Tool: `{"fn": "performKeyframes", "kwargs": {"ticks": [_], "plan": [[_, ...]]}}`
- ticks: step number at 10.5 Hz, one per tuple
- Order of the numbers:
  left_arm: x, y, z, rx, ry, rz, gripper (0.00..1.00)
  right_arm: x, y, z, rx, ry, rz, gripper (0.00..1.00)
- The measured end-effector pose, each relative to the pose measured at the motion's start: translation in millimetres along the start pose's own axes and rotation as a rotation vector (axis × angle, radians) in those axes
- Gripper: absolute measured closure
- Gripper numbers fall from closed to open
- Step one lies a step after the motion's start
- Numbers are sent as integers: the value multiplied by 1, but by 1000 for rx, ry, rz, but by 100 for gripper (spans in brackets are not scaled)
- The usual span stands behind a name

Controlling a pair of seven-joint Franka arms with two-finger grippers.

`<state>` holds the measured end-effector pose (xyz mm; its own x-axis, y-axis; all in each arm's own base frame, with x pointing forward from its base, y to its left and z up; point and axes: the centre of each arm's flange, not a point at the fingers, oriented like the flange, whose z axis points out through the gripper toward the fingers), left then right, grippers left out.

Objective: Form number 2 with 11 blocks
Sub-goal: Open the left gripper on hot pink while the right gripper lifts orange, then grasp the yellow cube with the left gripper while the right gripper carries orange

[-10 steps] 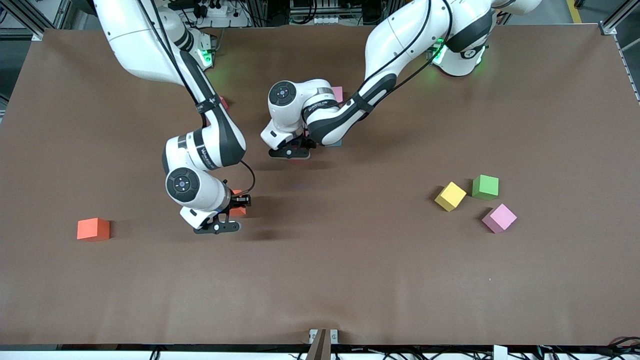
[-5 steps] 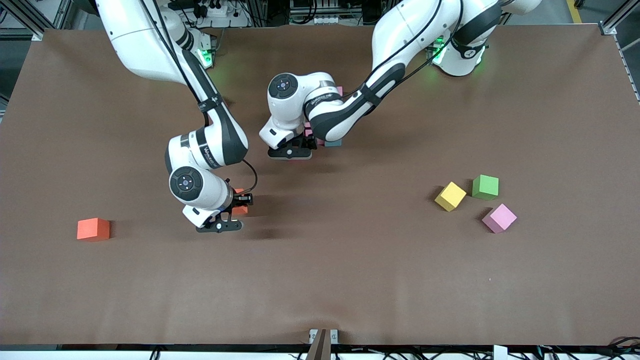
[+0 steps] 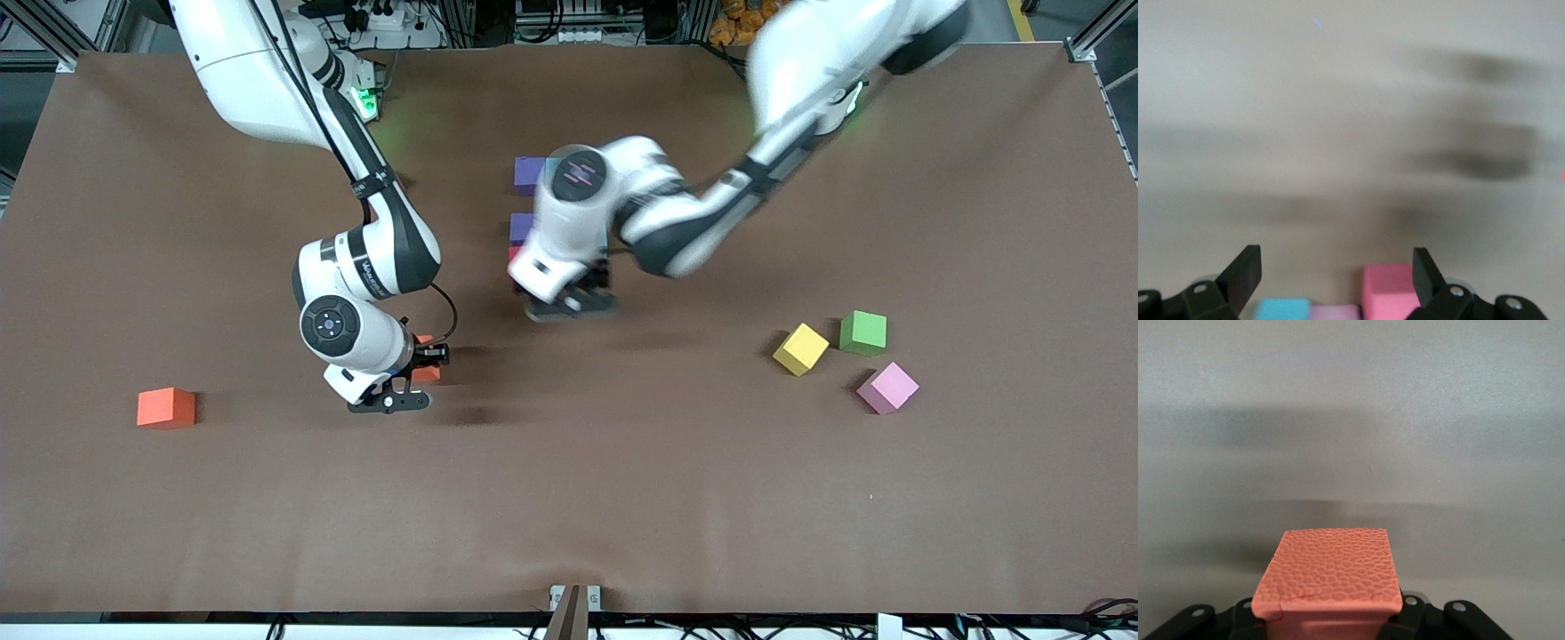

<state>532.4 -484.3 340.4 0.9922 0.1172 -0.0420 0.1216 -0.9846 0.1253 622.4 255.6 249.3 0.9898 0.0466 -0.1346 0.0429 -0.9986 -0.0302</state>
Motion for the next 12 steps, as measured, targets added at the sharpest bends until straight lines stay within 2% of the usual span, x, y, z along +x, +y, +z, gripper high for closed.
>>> {"fn": "performKeyframes", "kwargs": {"ticks": [2,5,7,9,10,12], "plan": [[61,-79,-17,42,-56,61,0,-4,-13,-1,1,7,19,44],[91,-147,-6,117,-141,202,0,-28,-87,3,-6,23,60,44],[111,-199,4,127,-178,337,0,-47,-129,23,-25,13,29,44],[127,-253,1,174,-169,420,0,-55,-151,41,-40,3,-4,44],[127,-266,-1,211,-157,457,0,-59,-160,48,-47,-1,-20,44],[125,-280,-3,230,-147,536,0,-75,-182,72,-82,-15,-70,44]]}}
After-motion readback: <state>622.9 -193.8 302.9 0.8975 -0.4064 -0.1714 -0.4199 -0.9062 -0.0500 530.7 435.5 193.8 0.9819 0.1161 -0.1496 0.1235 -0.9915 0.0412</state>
